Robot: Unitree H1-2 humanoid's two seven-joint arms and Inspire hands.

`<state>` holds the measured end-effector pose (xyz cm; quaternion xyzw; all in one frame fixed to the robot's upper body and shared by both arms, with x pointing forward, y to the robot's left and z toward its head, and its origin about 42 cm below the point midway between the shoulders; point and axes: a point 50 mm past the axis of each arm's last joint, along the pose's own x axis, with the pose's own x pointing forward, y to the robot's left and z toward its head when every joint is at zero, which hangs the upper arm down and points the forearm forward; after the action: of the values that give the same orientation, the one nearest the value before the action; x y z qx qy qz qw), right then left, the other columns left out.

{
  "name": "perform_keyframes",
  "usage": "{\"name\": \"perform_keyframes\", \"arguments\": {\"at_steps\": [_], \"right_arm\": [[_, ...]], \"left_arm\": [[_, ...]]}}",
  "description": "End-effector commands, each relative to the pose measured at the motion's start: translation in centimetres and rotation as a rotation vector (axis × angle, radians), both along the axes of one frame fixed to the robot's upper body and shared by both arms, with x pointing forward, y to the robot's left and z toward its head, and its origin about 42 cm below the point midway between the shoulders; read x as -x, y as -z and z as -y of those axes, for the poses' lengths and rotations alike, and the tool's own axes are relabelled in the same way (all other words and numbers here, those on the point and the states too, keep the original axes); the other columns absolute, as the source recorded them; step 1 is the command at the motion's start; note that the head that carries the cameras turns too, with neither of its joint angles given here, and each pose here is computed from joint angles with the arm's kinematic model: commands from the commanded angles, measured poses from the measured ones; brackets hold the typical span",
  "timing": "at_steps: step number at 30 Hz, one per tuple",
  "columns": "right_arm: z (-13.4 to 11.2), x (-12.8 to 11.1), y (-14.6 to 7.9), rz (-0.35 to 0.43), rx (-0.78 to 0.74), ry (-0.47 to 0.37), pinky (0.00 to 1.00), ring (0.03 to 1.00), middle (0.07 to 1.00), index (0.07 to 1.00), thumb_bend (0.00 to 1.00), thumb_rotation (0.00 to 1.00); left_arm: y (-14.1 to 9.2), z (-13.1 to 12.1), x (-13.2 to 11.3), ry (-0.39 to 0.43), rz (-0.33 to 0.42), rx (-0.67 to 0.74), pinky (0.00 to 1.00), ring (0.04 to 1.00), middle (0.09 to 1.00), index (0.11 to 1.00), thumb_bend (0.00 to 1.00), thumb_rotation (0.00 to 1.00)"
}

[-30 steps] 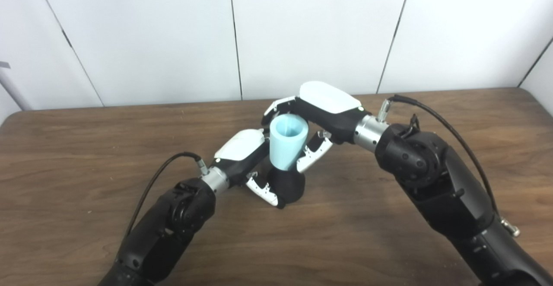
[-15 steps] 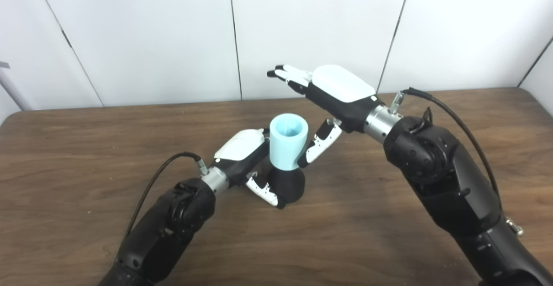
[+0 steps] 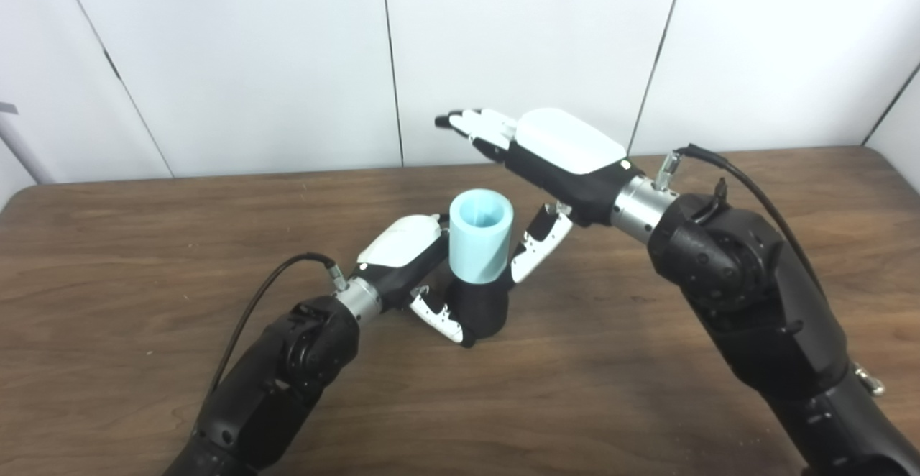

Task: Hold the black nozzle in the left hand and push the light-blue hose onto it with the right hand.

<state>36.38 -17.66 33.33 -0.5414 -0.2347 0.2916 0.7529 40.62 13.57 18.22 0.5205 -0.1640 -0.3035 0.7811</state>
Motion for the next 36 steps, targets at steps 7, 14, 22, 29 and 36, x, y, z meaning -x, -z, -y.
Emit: {"name": "perform_keyframes", "arguments": {"at_steps": [7, 14, 22, 29, 36], "right_arm": [[0.9, 0.4, -0.8, -0.027, 0.011, -0.078, 0.99, 1.0, 1.0, 1.0, 0.93, 0.43], [1.0, 0.5, -0.6, -0.044, 0.025, -0.091, 1.0, 1.0, 1.0, 1.0, 0.88, 0.55], [1.1, 0.6, -0.1, -0.061, 0.055, -0.092, 1.0, 1.0, 1.0, 1.0, 0.84, 0.6], [0.9, 0.7, -0.3, -0.052, 0.057, -0.088, 1.0, 1.0, 1.0, 1.0, 0.84, 0.6], [0.7, 1.1, 0.4, -0.04, 0.061, -0.101, 1.0, 1.0, 1.0, 1.0, 0.83, 0.59]], "left_arm": [[0.8, -0.3, -0.1, 0.001, -0.034, -0.057, 1.0, 0.621, 0.458, 0.498, 0.53, 0.0], [0.8, -0.3, -0.1, 0.0, -0.032, -0.059, 1.0, 0.623, 0.459, 0.498, 0.53, 0.0], [0.9, -0.3, 0.0, -0.001, -0.033, -0.059, 1.0, 0.622, 0.453, 0.5, 0.53, 0.0], [0.9, -0.4, 0.0, -0.001, -0.032, -0.059, 1.0, 0.623, 0.452, 0.5, 0.53, 0.0], [0.8, -0.3, 0.0, -0.001, -0.03, -0.059, 1.0, 0.625, 0.456, 0.498, 0.53, 0.0]]}}
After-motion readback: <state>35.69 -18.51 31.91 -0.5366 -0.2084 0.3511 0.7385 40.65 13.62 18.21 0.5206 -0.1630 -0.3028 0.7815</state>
